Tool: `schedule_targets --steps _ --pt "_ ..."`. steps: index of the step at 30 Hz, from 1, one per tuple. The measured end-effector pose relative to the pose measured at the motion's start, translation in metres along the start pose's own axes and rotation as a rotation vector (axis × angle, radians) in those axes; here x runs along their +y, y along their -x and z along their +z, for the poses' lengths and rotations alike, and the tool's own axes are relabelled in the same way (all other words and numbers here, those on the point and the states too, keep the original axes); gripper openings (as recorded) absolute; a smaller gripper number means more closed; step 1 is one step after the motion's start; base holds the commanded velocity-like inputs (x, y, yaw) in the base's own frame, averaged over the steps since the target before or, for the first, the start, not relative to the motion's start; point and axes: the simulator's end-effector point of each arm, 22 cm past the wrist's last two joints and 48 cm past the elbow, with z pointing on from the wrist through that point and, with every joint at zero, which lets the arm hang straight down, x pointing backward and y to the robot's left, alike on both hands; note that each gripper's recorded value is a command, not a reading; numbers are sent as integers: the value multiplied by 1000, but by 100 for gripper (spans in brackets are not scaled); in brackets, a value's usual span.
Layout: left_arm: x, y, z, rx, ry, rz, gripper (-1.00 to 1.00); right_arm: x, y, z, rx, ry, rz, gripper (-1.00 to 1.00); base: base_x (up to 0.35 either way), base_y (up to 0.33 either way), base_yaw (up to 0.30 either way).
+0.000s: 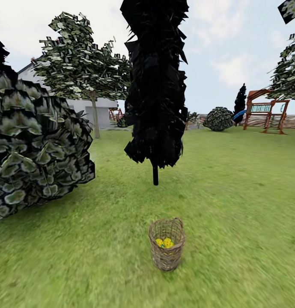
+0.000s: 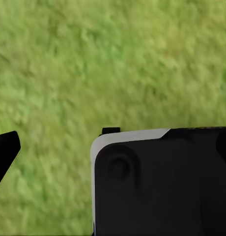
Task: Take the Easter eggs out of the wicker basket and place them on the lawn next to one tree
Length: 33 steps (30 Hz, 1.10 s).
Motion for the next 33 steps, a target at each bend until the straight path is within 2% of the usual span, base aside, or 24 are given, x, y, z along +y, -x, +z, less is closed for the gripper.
schedule_targets --steps 7,12,18,33 --pt "0 0 0 0 0 0 100 2 -1 0 1 2 0 100 332 -1 0" --pt "0 0 0 0 0 0 100 13 -1 0 2 17 1 100 305 -90 0" --pt "0 0 0 1 -1 1 100 22 -1 0 2 27 3 100 271 -188 0" --pt "0 -1 0 3 -1 1 100 22 -3 0 7 27 7 100 258 -219 9"
